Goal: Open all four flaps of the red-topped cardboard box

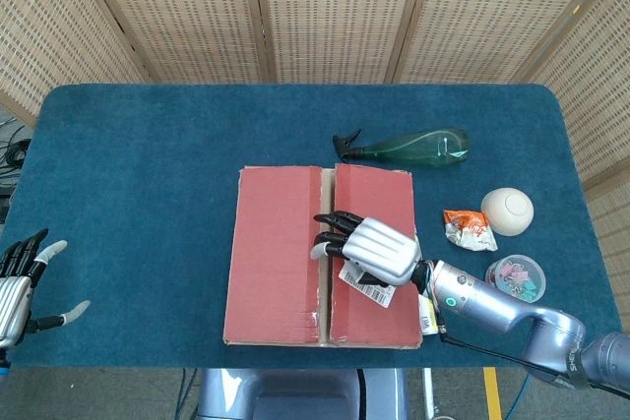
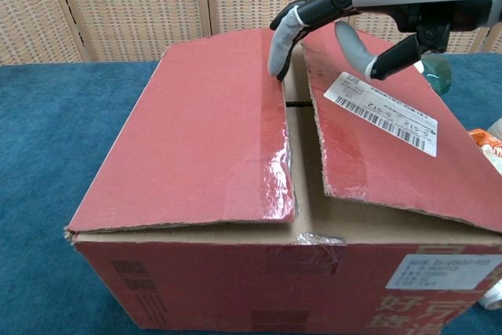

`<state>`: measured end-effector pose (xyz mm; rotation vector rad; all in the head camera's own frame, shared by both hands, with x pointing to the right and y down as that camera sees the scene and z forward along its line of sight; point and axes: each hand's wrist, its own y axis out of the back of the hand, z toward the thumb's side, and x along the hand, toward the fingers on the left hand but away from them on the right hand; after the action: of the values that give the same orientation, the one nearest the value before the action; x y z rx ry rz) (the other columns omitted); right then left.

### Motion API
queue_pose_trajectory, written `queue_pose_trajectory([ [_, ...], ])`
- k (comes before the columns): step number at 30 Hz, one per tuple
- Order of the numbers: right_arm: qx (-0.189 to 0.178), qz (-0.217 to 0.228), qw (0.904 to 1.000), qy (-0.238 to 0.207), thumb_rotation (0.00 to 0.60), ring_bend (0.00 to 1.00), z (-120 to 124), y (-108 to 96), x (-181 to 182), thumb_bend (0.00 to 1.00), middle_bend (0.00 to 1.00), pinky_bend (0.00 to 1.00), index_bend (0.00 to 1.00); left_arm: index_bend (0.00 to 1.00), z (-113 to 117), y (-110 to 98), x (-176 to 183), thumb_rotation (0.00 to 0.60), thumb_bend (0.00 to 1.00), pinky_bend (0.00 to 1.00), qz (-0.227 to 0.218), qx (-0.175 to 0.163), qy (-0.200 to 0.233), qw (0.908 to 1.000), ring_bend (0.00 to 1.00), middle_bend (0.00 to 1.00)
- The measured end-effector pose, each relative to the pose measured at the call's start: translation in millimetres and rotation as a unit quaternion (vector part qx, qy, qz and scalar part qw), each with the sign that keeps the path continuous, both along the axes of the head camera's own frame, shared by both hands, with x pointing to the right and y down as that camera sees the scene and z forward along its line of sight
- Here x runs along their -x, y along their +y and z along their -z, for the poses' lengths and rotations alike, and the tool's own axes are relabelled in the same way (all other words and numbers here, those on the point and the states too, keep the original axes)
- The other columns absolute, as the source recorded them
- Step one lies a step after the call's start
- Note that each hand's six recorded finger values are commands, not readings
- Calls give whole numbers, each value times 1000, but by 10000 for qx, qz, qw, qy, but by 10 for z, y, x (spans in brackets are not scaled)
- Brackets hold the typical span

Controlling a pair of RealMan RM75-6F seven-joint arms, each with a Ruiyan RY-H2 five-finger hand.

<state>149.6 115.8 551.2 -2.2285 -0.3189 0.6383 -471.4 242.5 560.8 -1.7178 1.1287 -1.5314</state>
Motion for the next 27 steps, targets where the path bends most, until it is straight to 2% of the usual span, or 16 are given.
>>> queue_pose_trajectory([
  [15,-94,-13,9999,62,600,84,33,-24,-54,1000,446,107,324,153,26,-19,-23,398,167,0,-39,-54,11,10000,0,0],
  [27,-468,-104,9988,135,600,94,232,-159,-166,1000,452,112,327,153,48,-57,-52,398,167,0,-96,-114,25,9999,0,0],
])
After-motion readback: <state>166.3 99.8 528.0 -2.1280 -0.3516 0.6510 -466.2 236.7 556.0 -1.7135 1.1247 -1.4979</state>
